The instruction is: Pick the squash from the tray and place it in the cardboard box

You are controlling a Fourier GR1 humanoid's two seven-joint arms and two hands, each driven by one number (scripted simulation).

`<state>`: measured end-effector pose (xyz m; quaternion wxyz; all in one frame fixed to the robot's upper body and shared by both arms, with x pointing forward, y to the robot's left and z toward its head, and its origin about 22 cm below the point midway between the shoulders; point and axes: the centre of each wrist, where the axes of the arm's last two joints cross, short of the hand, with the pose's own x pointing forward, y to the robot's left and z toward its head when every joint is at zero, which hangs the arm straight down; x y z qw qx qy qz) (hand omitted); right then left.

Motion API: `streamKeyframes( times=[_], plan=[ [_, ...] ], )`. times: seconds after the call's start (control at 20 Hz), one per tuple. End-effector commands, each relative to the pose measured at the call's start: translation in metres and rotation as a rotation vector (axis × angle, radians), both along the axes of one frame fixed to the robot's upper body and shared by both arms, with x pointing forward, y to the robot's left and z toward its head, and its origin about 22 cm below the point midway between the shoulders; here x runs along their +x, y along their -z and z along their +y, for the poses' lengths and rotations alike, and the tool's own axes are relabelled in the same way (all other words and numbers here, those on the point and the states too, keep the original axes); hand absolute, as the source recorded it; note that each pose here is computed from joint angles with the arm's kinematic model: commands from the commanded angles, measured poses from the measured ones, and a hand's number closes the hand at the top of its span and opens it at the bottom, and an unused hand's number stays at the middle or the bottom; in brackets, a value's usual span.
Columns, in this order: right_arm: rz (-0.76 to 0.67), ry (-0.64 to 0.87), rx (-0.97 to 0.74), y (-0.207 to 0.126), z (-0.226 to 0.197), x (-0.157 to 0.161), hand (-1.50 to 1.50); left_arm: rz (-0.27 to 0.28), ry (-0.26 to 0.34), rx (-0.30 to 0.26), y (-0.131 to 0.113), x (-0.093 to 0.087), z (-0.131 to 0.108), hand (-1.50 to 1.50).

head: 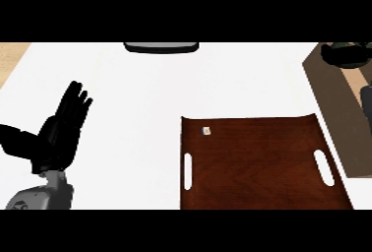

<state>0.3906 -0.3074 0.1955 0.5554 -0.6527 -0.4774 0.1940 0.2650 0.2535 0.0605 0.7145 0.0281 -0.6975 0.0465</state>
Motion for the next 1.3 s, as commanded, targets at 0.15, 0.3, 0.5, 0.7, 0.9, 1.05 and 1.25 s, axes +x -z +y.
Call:
streamKeyframes(
  times=[0.15,0.3,0.5,0.7,0.9,1.05,1.25],
  plan=[
    [0.422,0.105,-0.077,0.043,-0.044,0.008,1.50,-0.020,0.021,0.020,-0.004,0.001,0.001,0.00],
    [0.534,0.099,0.027,0.045,-0.066,0.010,-1.50,-0.019,0.012,0.011,-0.004,-0.004,0.007,0.00],
    [0.374,0.046,0.110,0.079,-0.089,0.000,-1.50,-0.001,0.007,-0.010,-0.001,0.000,0.008,0.00],
    [0.098,-0.023,0.062,0.061,-0.087,0.002,-1.50,0.001,0.013,0.013,0.010,0.001,-0.002,0.00],
    [-0.192,-0.067,0.089,0.049,-0.093,0.000,-1.50,0.012,0.002,0.002,0.009,-0.006,0.005,0.00],
    [-0.285,-0.099,0.227,0.034,-0.104,-0.004,-1.50,-0.008,-0.021,0.004,0.004,-0.006,0.000,0.00],
    [-0.425,-0.082,0.482,0.031,-0.095,0.004,-1.50,-0.002,0.000,0.005,0.005,-0.005,0.007,0.00]
  ],
)
